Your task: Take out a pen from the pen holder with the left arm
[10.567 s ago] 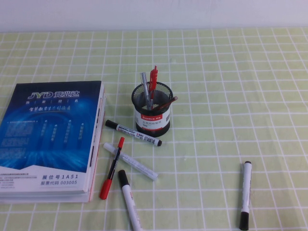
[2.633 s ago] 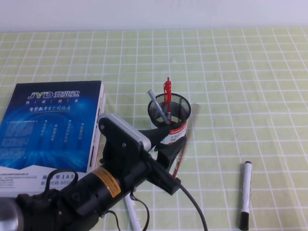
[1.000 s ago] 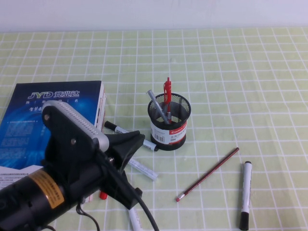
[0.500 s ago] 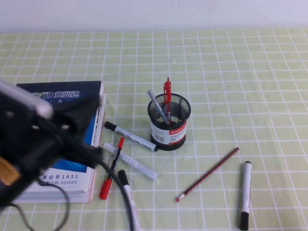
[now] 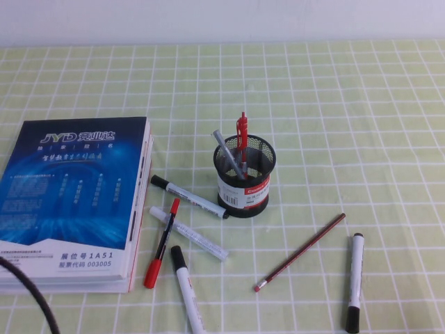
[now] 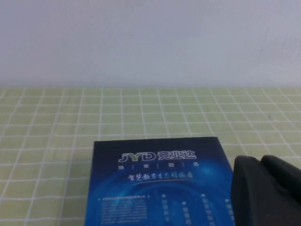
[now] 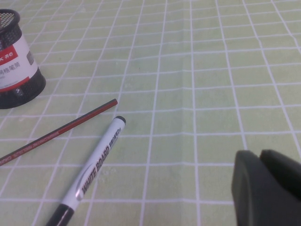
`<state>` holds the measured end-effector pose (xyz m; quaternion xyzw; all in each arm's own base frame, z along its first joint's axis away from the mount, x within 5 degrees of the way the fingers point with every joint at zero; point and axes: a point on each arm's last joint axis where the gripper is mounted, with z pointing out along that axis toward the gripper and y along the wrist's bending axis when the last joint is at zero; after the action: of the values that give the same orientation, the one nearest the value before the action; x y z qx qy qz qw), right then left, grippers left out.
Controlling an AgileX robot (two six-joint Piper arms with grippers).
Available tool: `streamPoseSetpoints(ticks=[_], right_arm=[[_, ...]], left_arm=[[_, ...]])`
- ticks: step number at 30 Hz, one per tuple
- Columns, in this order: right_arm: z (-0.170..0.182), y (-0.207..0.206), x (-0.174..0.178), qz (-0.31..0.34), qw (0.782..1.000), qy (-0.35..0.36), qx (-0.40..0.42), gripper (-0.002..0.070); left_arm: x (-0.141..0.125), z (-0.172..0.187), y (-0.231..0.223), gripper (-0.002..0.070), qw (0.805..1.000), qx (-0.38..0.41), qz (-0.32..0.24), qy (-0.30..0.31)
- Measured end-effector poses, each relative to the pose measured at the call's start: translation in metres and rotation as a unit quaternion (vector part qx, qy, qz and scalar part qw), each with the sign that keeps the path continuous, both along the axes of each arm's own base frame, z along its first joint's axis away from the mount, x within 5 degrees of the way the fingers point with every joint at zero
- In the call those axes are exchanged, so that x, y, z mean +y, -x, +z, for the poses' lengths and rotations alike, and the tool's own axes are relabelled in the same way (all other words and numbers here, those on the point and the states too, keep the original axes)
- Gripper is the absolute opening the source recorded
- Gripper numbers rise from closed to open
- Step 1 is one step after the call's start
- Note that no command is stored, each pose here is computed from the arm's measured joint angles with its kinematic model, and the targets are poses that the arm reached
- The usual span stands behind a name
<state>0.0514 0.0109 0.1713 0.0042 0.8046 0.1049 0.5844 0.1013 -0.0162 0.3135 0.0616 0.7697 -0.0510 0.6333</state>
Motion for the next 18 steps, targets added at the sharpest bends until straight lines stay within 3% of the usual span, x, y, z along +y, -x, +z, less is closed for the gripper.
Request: streamPoseSetpoints(ticks=[9, 18], right_arm=[[0.000, 0.000, 0.000, 0.000, 1.000, 0.000, 0.000, -0.0015], [0.000, 0.000, 0.000, 0.000, 1.000, 0.000, 0.000, -0.0015]], left_arm=[[0.012, -0.054, 0.024, -0.0001, 0.997, -0.054, 0.049, -0.005], [0.014, -0.115, 0.040, -0.0002, 0.996, -0.074, 0.056, -0.016]])
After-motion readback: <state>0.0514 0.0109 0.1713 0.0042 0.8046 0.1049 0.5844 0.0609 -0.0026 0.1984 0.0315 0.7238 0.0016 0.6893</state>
